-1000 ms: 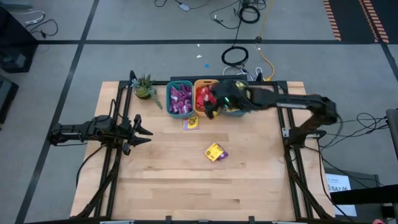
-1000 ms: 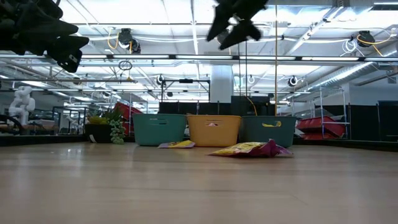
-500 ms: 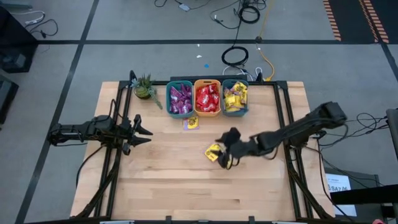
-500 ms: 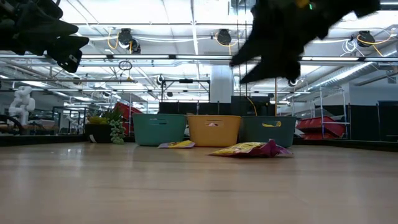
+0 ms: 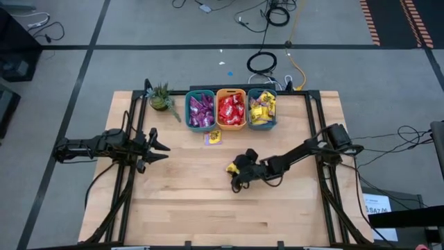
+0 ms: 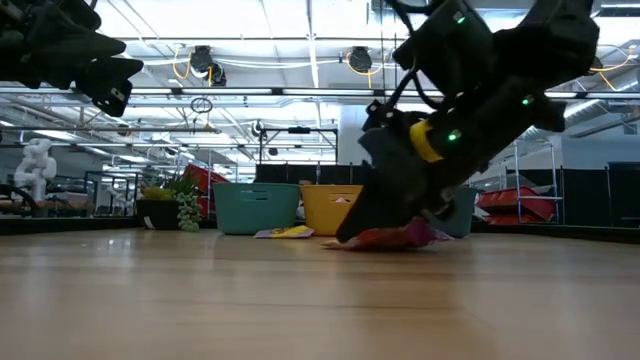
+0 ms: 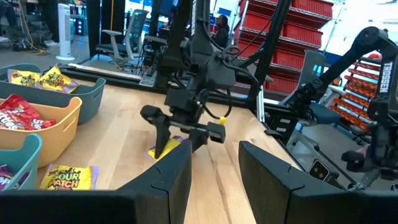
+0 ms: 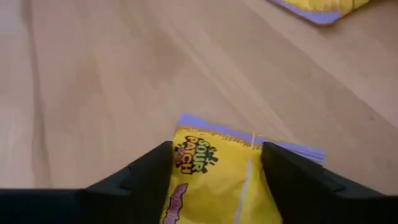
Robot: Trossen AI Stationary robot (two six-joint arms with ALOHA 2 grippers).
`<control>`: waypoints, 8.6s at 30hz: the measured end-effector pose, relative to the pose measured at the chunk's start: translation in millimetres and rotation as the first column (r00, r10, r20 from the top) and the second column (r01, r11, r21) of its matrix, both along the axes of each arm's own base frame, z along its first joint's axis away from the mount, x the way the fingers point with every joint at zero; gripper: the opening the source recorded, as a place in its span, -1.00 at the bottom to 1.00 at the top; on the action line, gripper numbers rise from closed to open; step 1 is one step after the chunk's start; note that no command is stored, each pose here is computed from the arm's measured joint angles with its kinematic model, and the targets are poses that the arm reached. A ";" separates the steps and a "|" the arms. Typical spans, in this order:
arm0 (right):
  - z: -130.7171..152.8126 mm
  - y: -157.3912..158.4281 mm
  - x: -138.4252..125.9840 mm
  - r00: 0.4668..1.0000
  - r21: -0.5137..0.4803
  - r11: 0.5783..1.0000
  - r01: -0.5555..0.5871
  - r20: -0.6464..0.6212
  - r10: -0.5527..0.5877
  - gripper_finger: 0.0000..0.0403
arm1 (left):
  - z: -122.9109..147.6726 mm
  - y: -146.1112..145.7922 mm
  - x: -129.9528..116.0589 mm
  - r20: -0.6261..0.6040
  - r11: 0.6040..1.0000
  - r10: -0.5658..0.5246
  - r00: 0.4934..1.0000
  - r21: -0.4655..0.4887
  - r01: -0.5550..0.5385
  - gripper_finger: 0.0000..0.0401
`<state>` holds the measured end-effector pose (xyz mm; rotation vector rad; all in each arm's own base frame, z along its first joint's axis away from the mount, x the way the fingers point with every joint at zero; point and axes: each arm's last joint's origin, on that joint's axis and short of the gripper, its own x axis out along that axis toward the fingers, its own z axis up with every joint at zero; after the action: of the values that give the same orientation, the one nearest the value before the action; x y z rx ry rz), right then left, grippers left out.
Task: Sort candy
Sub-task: Put the yellow candy into the dark blue bin, then put the violet candy into the blue bin, then put the yellow candy into the dark blue bin
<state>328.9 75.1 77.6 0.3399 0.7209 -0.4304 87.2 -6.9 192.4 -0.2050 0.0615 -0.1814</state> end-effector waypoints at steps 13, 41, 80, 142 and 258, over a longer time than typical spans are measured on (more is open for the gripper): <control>43.6 -10.3 -8.3 0.994 -0.006 0.994 -0.112 0.017 0.112 -0.91 | 0.0 0.0 0.0 0.000 1.000 0.000 1.000 0.000 0.000 -0.29; 175.3 -187.3 -82.9 0.806 -0.160 0.803 0.573 0.289 -0.517 -0.43 | 0.0 0.0 0.0 0.000 1.000 0.000 1.000 0.000 0.000 -0.29; 156.9 -92.6 -85.1 0.975 0.129 0.969 -0.211 -0.041 0.218 0.44 | 0.0 0.0 0.0 0.000 1.000 0.000 1.000 0.000 0.000 -0.29; 168.3 -246.2 175.8 0.998 -0.231 0.972 0.052 0.034 -0.046 -0.38 | 0.7 0.0 0.0 0.007 1.000 0.002 1.000 0.000 -0.002 -0.29; 224.7 -43.4 31.4 0.963 -0.332 0.919 0.214 0.229 -0.141 -0.97 | 0.0 0.2 0.0 0.000 1.000 0.007 1.000 0.001 -0.007 -0.29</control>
<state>360.3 31.6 302.3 0.1048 0.4037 -0.6790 87.2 -6.7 192.4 -0.2045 0.0605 -0.1740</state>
